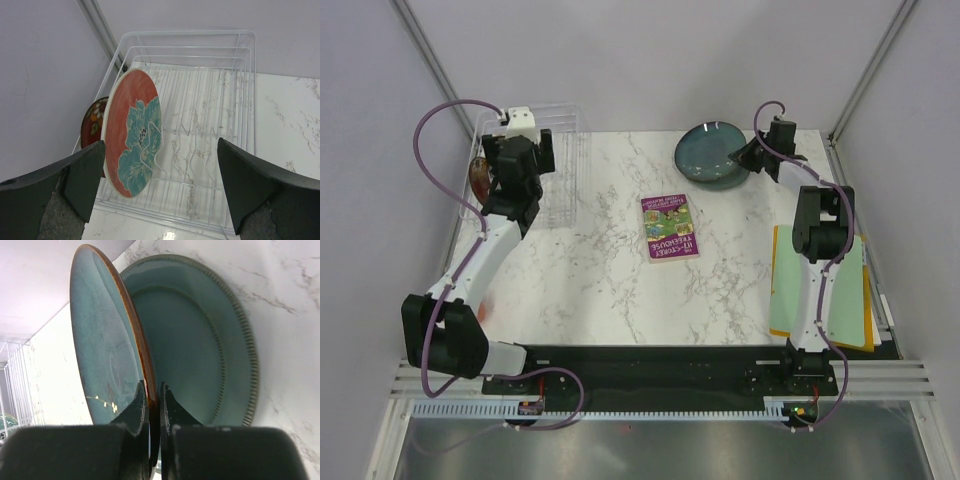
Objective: Unload the plates from the dish rack
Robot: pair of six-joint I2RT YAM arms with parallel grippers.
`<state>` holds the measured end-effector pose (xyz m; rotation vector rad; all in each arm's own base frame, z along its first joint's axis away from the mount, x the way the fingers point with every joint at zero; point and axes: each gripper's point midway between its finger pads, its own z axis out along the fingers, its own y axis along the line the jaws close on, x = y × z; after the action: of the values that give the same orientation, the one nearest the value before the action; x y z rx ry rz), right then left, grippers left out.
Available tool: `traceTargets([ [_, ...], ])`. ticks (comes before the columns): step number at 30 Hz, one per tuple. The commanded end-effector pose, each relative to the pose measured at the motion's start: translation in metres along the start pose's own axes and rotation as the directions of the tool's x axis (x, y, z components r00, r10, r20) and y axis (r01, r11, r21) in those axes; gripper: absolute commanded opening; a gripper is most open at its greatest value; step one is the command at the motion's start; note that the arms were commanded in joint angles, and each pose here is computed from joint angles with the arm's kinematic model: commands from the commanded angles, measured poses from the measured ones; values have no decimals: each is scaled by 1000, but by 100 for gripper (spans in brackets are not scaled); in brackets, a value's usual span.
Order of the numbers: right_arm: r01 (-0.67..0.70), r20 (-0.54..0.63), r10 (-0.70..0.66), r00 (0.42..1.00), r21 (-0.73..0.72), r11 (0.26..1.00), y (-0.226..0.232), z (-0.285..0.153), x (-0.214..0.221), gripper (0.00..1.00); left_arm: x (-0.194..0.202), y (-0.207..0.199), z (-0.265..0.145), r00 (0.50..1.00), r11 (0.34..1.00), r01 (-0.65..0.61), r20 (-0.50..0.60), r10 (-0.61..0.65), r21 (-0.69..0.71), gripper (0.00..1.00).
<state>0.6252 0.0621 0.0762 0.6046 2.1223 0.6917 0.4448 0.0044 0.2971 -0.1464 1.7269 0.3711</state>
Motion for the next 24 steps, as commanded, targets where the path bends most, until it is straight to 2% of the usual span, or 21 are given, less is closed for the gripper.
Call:
traceTargets([
  [1,58,111,-57,992,-15,998,16,-25,-38,0,-17,8,-7,997,999,50,52,-50,-8,99],
  [3,54,106,-52,993,-16,998,15,-23,-38,1,-16,7,-9,997,999,54,47,-54,-2,99],
  [5,47,89,-46,995,-10,999,11,-21,-33,8,-13,8,-9,998,999,53,42,-53,-5,98],
  [6,46,85,-44,995,-13,999,10,-21,-33,18,-14,8,-10,998,999,51,43,-50,-5,99],
  [7,42,69,-40,997,-18,999,10,-19,-29,38,-13,8,-9,998,999,48,42,-48,-7,98],
  [8,41,58,-40,997,-19,999,10,-18,-28,51,-12,10,-9,998,999,41,38,-41,-16,99],
  [12,46,20,-46,999,-4,999,2,-16,-16,61,-8,10,-6,999,999,32,29,-32,-25,99],
  [13,55,13,-55,998,5,998,-1,-17,-14,71,-7,11,-6,999,999,30,25,-29,-27,99],
  [20,153,-11,-153,988,66,986,-6,-33,-16,80,-7,12,-6,1000,999,18,22,-18,-31,99],
  [24,250,-49,-246,968,203,947,-21,-48,-25,84,-6,20,-1,1000,997,-17,4,17,-75,100],
])
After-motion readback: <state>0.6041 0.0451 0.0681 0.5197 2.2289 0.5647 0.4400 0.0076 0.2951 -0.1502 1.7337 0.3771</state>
